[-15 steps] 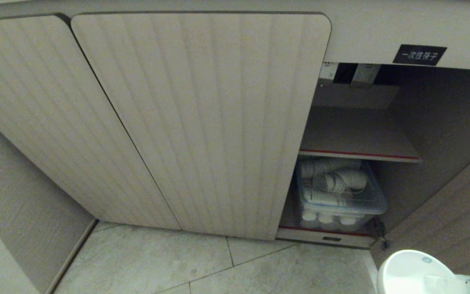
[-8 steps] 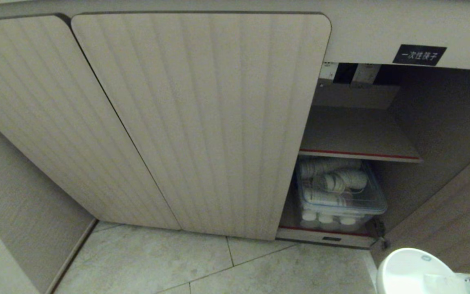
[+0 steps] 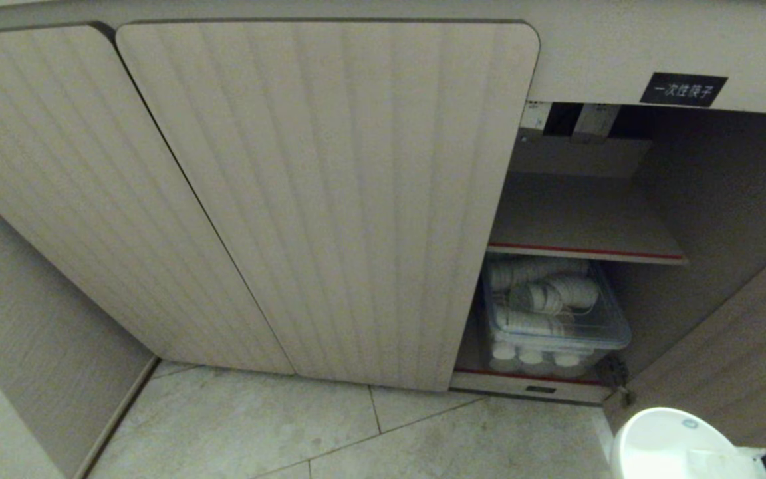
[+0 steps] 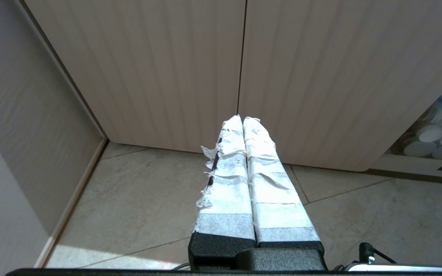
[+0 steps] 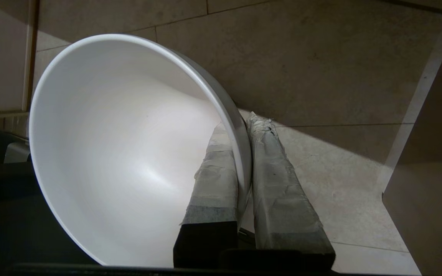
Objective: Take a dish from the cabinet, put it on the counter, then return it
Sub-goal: Place it on the table
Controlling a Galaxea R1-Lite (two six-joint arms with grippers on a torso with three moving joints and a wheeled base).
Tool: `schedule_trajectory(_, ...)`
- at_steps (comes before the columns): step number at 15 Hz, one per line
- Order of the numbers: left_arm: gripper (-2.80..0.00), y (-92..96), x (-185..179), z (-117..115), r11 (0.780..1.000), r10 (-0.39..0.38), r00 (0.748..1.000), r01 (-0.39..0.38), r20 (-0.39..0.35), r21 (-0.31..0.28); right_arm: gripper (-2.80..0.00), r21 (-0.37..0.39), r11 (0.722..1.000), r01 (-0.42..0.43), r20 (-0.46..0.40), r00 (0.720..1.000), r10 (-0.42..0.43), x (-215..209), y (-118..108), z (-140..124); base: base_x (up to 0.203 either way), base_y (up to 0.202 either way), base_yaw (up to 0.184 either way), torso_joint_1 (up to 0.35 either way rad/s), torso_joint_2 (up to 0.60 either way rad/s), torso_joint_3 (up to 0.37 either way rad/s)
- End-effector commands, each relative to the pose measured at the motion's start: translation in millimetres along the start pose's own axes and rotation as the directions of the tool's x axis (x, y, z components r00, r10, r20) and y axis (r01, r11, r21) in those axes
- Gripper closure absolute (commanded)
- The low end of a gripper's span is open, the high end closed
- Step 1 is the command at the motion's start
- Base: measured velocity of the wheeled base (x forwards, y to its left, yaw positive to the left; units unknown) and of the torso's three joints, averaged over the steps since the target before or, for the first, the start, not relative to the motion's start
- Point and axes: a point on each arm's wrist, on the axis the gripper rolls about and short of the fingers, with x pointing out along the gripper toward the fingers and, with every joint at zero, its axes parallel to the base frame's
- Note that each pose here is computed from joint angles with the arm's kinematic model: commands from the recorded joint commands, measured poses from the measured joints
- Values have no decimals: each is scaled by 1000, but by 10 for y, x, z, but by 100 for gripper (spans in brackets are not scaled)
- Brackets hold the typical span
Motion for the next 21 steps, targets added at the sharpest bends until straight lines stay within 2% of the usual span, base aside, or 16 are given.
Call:
schedule_trajectory(1, 0, 0, 0, 0, 1000, 2, 1000, -2, 1, -1, 0, 3, 1000, -2, -9, 1000, 2, 10, -5, -17, 0, 0, 0, 0, 0, 0)
schedule_trajectory(13, 0, 0, 0, 0, 1000, 2, 1000, -2, 1, -1, 0, -13, 1000, -22, -40, 999, 22, 51, -16, -58, 0, 0, 0, 0, 0, 0)
schedule_trajectory(21, 0, 0, 0, 0, 1000, 2, 1000, -2, 1, -1, 0, -22, 999, -29, -25, 999, 28, 44, -2, -27, 0, 0, 0, 0, 0, 0)
